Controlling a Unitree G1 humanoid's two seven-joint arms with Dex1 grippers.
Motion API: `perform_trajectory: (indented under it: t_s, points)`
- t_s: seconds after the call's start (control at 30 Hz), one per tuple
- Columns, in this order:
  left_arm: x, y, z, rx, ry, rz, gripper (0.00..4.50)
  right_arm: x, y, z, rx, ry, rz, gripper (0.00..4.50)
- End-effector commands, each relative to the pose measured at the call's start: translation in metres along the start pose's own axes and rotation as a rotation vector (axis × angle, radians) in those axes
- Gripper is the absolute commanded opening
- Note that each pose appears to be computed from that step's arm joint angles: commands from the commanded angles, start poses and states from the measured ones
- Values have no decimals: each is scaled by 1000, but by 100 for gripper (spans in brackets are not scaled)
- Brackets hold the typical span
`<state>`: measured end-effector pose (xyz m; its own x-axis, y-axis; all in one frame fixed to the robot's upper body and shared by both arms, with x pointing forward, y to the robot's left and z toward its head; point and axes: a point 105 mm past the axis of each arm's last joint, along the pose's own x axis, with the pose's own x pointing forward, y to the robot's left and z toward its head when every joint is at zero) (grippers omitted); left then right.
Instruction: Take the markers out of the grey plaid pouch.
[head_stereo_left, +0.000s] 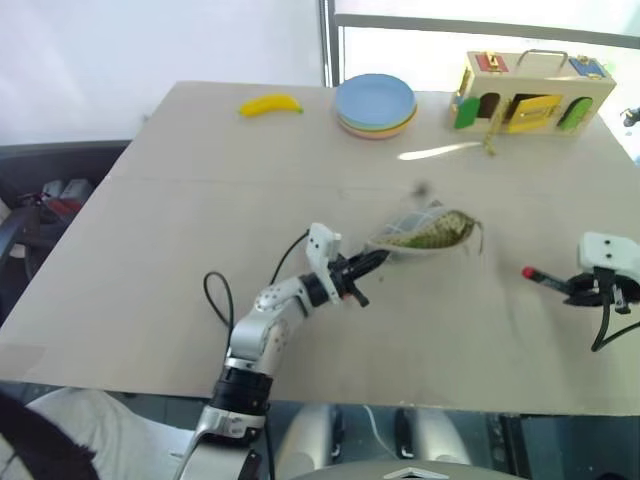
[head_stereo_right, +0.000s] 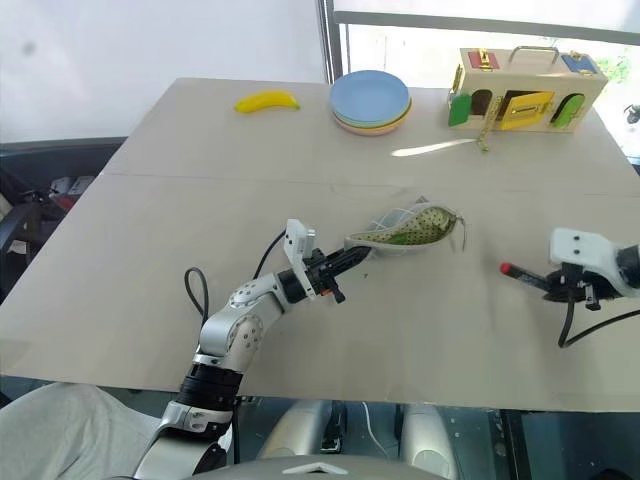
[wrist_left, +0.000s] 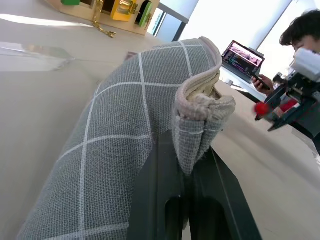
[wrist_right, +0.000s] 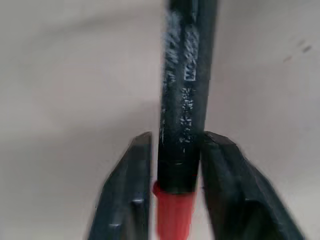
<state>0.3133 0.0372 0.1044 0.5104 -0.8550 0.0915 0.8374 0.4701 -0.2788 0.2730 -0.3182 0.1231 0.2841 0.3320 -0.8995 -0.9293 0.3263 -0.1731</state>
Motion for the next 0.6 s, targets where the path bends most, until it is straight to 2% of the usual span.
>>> perform_trajectory:
  t_s: [0.03, 0.1, 0.13, 0.23, 0.37, 0.5, 0.57, 0.6]
  points:
    - [3, -9, 9, 29, -23, -34, 0, -12, -5, -3, -28, 39, -44, 338]
    - [3, -8, 9, 29, -21, -36, 0, -14, -11, -2, -62, 46, -93, 423]
    - [3, -8, 9, 29, -20, -38, 0, -15, -10, -2, -49, 47, -88, 442]
    - [3, -11, 8, 25, -8, -63, 0, -20, -4, 7, -28, 33, -58, 442]
    - [0, -16, 10, -2, -3, -100, 0, -26, -8, 79, -112, -255, -113, 442]
    - [0, -22, 13, -23, 7, -143, 0, -24, -2, 150, -273, -520, -155, 442]
    - [0, -22, 15, -33, 3, -144, 0, -21, 6, 171, -301, -619, -124, 442]
    - [0, -22, 16, -40, 0, -143, 0, -19, 7, 176, -302, -644, -117, 419]
